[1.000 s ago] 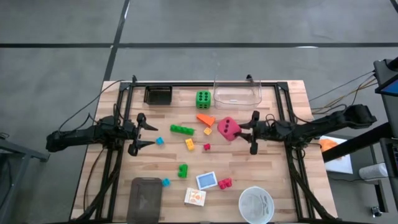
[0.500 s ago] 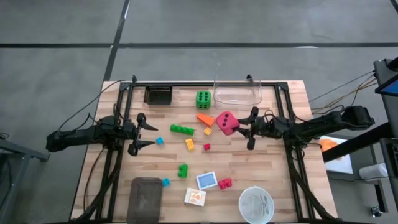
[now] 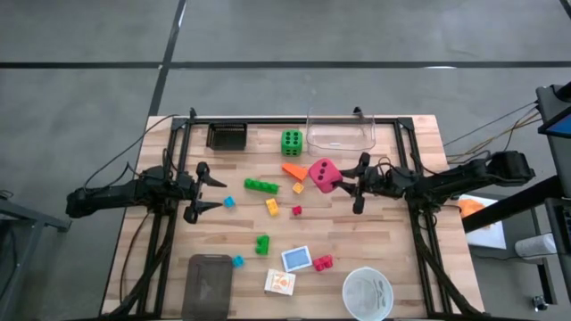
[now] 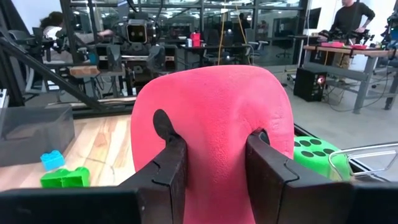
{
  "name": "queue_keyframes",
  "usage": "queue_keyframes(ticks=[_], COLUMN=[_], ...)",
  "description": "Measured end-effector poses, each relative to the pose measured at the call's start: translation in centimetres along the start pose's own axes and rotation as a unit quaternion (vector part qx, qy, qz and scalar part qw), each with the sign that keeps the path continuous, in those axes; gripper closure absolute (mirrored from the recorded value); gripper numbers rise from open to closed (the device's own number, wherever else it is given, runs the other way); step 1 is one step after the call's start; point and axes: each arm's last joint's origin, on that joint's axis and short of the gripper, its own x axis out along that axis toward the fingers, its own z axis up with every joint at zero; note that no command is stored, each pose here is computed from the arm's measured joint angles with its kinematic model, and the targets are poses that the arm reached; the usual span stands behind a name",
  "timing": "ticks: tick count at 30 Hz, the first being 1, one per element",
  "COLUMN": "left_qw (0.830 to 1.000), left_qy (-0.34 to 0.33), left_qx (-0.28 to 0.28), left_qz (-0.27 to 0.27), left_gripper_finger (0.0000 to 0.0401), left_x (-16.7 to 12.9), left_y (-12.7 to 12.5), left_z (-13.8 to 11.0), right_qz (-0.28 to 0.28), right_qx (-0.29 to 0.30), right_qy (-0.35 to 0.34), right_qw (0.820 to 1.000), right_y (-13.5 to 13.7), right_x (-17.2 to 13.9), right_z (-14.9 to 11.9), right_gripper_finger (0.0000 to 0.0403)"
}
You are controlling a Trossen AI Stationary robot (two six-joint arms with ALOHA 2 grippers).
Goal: Pick & Place Toys
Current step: Put the red die into the gray bin
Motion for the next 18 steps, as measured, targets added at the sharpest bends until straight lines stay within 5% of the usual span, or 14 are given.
queue_keyframes(ticks=[18], left_qw=[1.000], left_qy=[0.000], left_qx=[0.000], left_qz=[0.000], left_gripper_finger=[0.0111], left_x=[0.00], left_y=[0.00], left_z=[-0.01], right_qz=[0.010], right_qx=[0.001], right_qy=[-0.001], right_qw=[1.000], right_y=[0.08], right_x=[0.15], right_z=[-0.13], right_gripper_finger=[0.0291])
